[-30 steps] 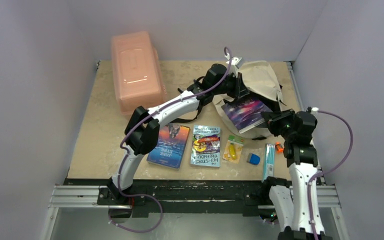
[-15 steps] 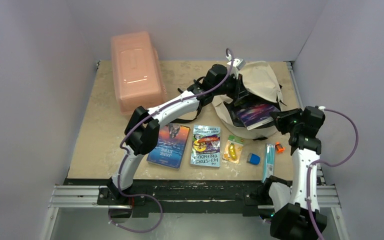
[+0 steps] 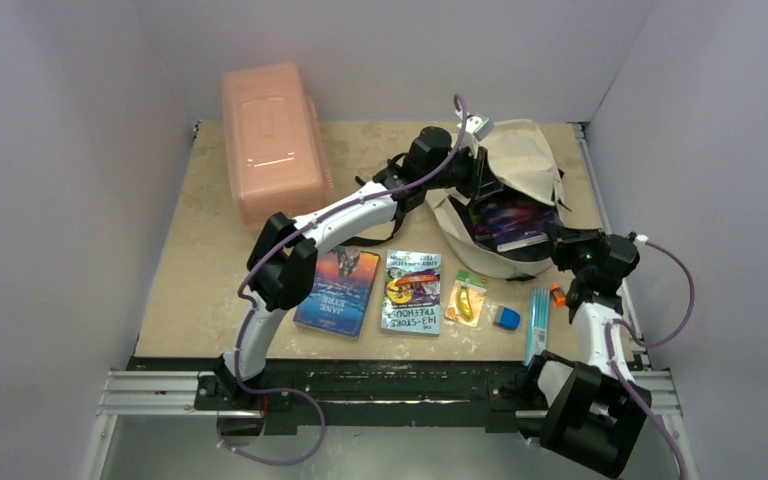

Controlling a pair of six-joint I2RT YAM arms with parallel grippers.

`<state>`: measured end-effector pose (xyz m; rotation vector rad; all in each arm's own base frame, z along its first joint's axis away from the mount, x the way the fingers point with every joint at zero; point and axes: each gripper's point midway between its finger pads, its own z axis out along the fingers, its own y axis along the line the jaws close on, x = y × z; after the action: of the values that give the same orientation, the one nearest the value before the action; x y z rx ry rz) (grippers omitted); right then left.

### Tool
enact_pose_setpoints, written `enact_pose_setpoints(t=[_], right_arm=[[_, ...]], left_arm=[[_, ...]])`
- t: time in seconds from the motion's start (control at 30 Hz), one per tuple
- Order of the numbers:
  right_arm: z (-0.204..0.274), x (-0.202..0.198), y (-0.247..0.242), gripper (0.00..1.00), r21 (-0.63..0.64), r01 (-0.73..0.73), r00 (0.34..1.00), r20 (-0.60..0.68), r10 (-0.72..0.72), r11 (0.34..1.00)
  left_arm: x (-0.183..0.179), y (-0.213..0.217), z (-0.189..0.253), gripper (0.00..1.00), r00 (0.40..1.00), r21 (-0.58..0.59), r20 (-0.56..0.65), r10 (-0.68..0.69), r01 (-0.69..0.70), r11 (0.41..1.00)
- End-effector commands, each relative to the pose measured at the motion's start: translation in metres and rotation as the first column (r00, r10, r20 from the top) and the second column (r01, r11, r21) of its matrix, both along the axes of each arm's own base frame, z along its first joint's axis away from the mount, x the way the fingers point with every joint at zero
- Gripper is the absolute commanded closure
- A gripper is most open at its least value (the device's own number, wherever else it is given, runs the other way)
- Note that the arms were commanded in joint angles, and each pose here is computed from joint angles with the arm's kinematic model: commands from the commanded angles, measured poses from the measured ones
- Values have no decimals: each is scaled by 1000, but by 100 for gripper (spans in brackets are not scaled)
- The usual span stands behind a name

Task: Pack the student bag
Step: Place the book in the student bag.

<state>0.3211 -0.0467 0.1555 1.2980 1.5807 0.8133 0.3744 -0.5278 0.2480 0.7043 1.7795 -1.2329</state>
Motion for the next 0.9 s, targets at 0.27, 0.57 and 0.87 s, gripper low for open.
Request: enact_pose_setpoints(t=[0.27,0.57,0.87], right_arm=[[47,56,13,100,-135,122,926,372,-64,983],[-49,86,11,43,-247,-9,1000,-4,8,969],[-53,50,15,10,-419,-262,942,-308,135,870]], left_arm=[[-18,-6,80,100,987,-140,139,-86,106,985],[-19,-5,67,100,990,-86,105,-94,104,991],[-22,-5,55,100,992,-73,68,-110,114,991]])
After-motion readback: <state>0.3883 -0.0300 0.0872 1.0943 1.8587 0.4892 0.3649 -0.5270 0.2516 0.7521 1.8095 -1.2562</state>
